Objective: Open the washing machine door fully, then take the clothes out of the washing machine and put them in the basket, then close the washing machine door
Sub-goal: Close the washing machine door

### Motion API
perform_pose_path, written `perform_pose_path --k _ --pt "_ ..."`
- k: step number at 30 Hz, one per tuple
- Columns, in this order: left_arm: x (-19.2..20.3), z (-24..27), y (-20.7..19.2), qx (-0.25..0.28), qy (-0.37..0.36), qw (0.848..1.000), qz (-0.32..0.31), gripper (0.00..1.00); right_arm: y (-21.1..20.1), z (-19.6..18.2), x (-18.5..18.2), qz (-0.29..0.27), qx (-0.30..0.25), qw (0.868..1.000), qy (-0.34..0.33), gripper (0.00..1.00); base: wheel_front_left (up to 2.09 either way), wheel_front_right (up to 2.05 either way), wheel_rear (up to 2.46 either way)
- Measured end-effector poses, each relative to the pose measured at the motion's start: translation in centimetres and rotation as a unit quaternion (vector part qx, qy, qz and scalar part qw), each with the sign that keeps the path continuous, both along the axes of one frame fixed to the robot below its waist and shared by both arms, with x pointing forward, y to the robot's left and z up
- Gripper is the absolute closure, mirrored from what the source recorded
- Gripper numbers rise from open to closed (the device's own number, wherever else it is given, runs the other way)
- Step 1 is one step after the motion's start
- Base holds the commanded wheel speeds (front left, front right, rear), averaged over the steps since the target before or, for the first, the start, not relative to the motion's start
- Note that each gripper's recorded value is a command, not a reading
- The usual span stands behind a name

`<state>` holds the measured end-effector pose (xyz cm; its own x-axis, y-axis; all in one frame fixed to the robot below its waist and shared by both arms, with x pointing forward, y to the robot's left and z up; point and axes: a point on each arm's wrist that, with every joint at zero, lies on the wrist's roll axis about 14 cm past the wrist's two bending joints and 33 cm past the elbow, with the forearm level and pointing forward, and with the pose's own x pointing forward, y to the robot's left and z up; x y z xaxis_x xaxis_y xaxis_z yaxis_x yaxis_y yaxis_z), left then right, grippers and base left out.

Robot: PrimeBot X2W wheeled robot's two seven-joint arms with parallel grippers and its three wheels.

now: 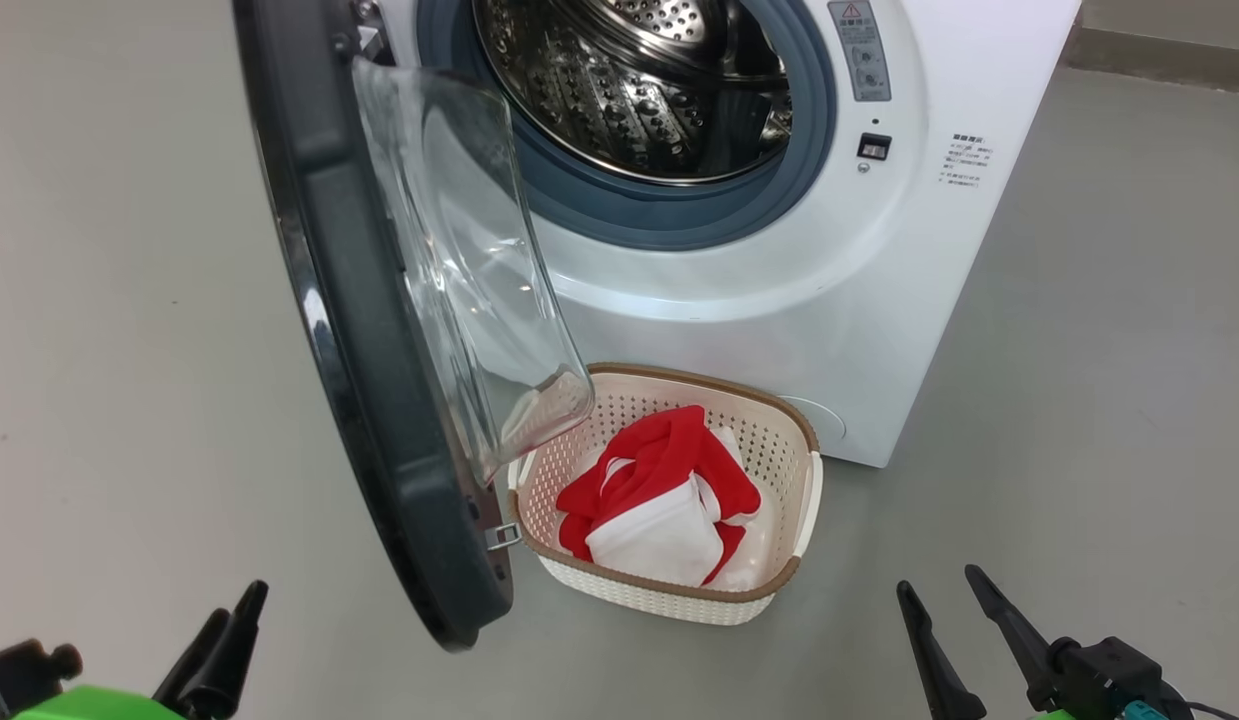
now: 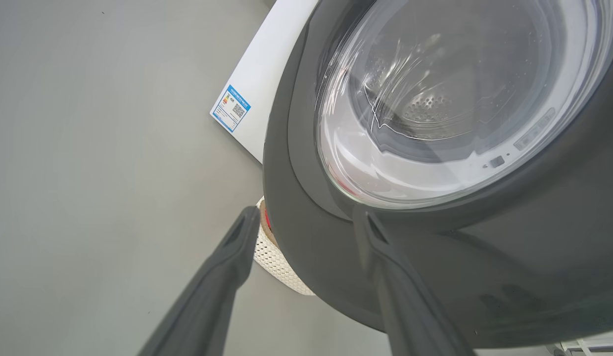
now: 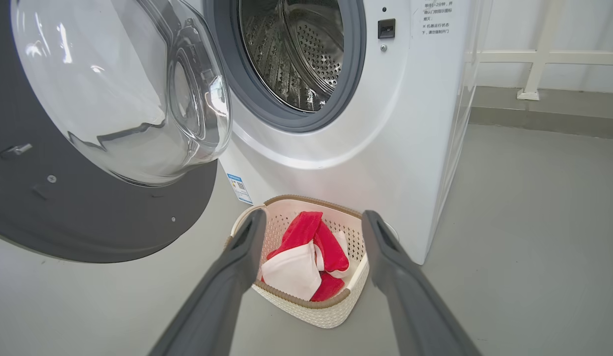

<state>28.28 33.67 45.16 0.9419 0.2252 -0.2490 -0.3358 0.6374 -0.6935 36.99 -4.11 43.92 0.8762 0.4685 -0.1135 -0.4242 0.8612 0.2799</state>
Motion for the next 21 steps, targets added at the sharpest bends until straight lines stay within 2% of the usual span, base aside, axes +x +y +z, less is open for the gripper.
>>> perform_pose_path --k 11,21 --pt "-0.3 -1.3 -0.3 0.030 0.005 0.999 0.015 0.00 -0.3 -0.1 0.0 -0.005 0.000 1.000 0.001 0.00 0.00 0.00 0.00" --pt "0.5 0.2 0.6 0.098 -0.021 0.994 0.041 0.00 -0.5 0.0 0.2 -0.008 0.000 1.000 0.000 0.00 0.00 0.00 0.00"
